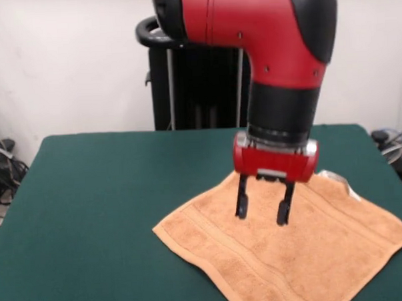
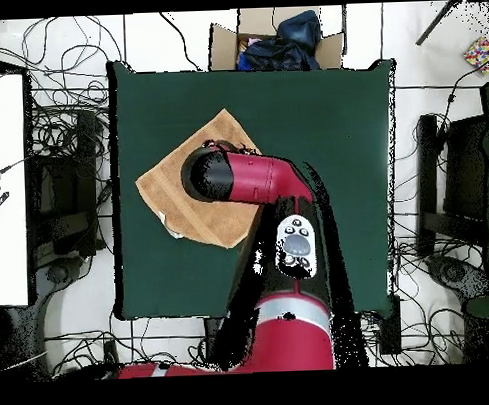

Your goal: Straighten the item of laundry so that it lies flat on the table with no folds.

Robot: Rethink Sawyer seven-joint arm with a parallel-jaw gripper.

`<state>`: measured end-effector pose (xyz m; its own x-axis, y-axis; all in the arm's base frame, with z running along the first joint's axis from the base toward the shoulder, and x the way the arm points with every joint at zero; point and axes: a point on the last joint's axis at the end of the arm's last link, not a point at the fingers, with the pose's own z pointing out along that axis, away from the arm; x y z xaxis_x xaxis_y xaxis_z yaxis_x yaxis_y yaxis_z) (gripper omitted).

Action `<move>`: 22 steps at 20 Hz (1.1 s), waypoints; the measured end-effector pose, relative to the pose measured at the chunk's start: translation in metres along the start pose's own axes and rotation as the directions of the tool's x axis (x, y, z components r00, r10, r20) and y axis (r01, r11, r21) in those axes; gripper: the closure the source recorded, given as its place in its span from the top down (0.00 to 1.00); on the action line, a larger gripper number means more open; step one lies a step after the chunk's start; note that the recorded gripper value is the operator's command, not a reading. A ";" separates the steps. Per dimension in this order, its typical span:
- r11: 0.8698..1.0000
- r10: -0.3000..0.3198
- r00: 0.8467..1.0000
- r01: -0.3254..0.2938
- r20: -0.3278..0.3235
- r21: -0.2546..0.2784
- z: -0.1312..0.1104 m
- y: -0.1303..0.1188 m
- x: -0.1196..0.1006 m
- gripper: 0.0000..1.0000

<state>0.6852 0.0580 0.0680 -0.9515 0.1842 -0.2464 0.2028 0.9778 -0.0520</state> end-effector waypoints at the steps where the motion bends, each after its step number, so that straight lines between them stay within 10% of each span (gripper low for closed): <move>1: 1.000 0.013 1.000 -0.013 0.006 -0.003 -0.010 -0.002 -0.002 1.00; 6: 0.998 0.069 0.997 -0.069 -0.025 -0.008 -0.020 -0.015 0.011 1.00; 14: 0.985 0.173 0.978 -0.170 -0.118 0.037 0.005 -0.049 0.092 1.00; 20: 0.917 0.396 0.913 -0.389 -0.092 0.087 0.025 -0.066 0.151 1.00; 22: 0.867 0.495 0.864 -0.485 -0.090 0.115 0.028 -0.067 0.170 1.00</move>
<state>0.5164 0.0206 0.0026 -0.7427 0.6523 -0.1515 0.6637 0.7471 -0.0371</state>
